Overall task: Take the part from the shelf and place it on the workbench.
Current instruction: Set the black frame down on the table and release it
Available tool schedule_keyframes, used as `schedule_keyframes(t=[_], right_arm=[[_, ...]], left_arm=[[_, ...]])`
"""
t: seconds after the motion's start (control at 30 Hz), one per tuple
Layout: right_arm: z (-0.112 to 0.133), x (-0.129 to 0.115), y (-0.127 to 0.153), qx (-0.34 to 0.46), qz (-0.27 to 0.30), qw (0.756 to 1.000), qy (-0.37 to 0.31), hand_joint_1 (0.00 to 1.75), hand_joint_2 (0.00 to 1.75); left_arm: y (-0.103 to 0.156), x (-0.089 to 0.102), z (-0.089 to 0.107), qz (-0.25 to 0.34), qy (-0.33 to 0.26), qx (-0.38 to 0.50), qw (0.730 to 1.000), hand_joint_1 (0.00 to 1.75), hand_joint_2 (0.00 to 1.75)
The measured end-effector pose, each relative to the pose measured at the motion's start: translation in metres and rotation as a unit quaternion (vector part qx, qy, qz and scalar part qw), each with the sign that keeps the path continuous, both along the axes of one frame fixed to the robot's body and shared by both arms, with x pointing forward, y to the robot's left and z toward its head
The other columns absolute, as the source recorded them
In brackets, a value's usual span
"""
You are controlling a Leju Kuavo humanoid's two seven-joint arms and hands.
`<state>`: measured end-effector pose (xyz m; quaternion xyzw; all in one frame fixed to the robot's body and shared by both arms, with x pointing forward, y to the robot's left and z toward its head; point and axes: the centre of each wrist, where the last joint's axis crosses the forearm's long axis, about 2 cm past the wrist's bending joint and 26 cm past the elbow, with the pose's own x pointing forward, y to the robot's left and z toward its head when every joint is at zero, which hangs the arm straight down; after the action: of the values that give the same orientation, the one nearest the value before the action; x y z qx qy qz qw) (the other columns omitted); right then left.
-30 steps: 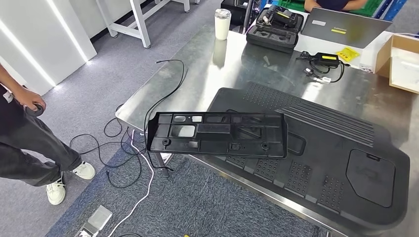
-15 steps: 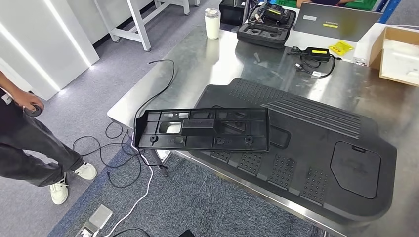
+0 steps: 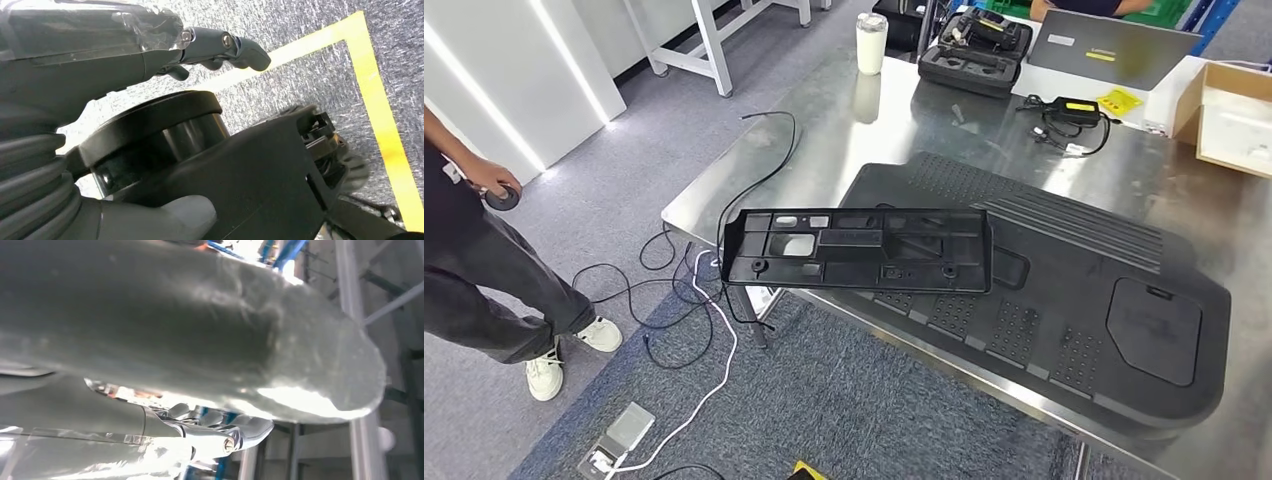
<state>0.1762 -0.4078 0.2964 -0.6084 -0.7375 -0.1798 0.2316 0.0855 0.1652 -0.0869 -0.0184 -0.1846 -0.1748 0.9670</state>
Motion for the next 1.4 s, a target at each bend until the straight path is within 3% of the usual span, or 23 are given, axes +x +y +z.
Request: schedule_keyframes(t=[0.43,0.67,0.87,1.13,1.27,1.4], right_arm=[[0.01,-0.014,-0.022,0.004,-0.024,1.0,0.005,0.0,0.0],[0.011,-0.033,-0.038,-0.004,-0.058,0.998,0.006,0.0,0.0],[0.014,-0.056,-0.057,-0.039,-0.135,0.99,0.002,0.0,0.0],[0.018,-0.071,-0.062,-0.11,-0.288,0.951,0.012,0.0,0.0],[0.018,-0.076,-0.051,-0.116,-0.313,0.943,0.009,0.0,0.0],[0.018,-0.083,-0.044,-0.073,-0.3,0.951,-0.001,0.0,0.0]], left_arm=[[0.006,0.005,0.0,-0.017,-0.015,0.008,1.0,0.0,1.75],[0.009,0.004,-0.001,-0.062,-0.026,0.014,0.998,0.0,1.75],[0.015,0.003,-0.002,-0.125,-0.045,0.03,0.991,0.0,1.75],[0.018,0.014,0.0,-0.216,-0.075,0.05,0.972,0.0,1.75],[0.019,0.019,0.001,-0.239,-0.078,0.052,0.966,0.0,1.75],[0.021,0.02,0.001,-0.238,-0.078,0.048,0.967,0.0,1.75]])
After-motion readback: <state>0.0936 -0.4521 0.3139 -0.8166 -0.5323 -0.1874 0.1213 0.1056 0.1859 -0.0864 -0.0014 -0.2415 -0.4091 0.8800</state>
